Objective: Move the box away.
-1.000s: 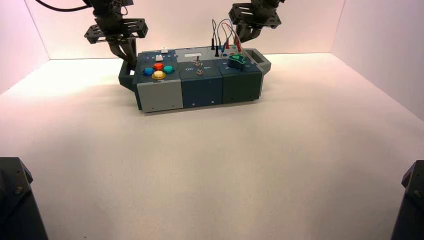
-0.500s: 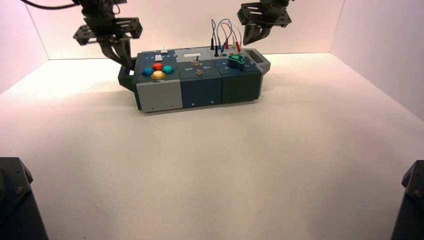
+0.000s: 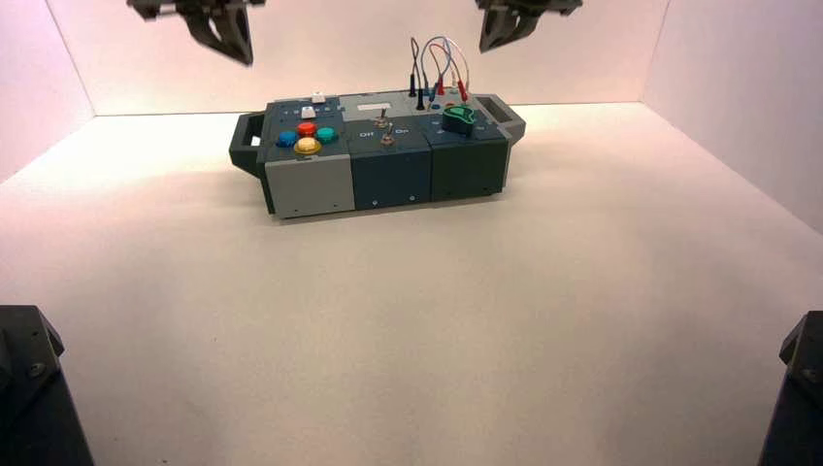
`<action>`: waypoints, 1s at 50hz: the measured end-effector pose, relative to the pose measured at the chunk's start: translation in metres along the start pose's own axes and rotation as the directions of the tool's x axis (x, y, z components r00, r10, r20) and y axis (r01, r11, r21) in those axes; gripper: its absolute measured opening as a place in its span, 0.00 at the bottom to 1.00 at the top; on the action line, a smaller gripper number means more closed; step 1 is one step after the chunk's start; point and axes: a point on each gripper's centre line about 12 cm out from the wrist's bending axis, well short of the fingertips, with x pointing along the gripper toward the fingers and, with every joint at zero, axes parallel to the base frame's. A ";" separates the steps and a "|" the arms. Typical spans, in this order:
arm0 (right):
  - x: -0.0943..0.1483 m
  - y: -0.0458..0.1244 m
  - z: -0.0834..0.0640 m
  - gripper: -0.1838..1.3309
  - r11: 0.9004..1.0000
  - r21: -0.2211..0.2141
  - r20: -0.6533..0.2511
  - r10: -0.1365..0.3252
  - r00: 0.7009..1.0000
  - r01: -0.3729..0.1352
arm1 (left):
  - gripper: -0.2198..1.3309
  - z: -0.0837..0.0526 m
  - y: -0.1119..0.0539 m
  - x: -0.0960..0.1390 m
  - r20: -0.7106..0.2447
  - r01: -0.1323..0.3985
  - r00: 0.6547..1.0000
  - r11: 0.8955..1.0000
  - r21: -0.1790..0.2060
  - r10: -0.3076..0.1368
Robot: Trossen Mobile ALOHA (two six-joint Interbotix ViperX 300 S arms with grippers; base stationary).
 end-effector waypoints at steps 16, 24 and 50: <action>-0.031 0.005 -0.001 0.03 1.000 -0.003 0.034 -0.012 0.999 0.012 | 0.04 -0.008 -0.004 -0.032 0.121 -0.020 0.992 1.000 0.014 0.018; -0.049 -0.003 -0.008 0.03 0.999 0.027 0.056 -0.045 0.997 0.043 | 0.04 -0.021 -0.002 -0.037 0.135 -0.030 0.990 0.999 0.012 0.028; -0.104 -0.028 -0.056 0.03 0.978 0.117 0.109 -0.185 0.977 0.173 | 0.04 -0.045 0.014 -0.045 0.170 -0.072 0.982 0.997 -0.028 0.076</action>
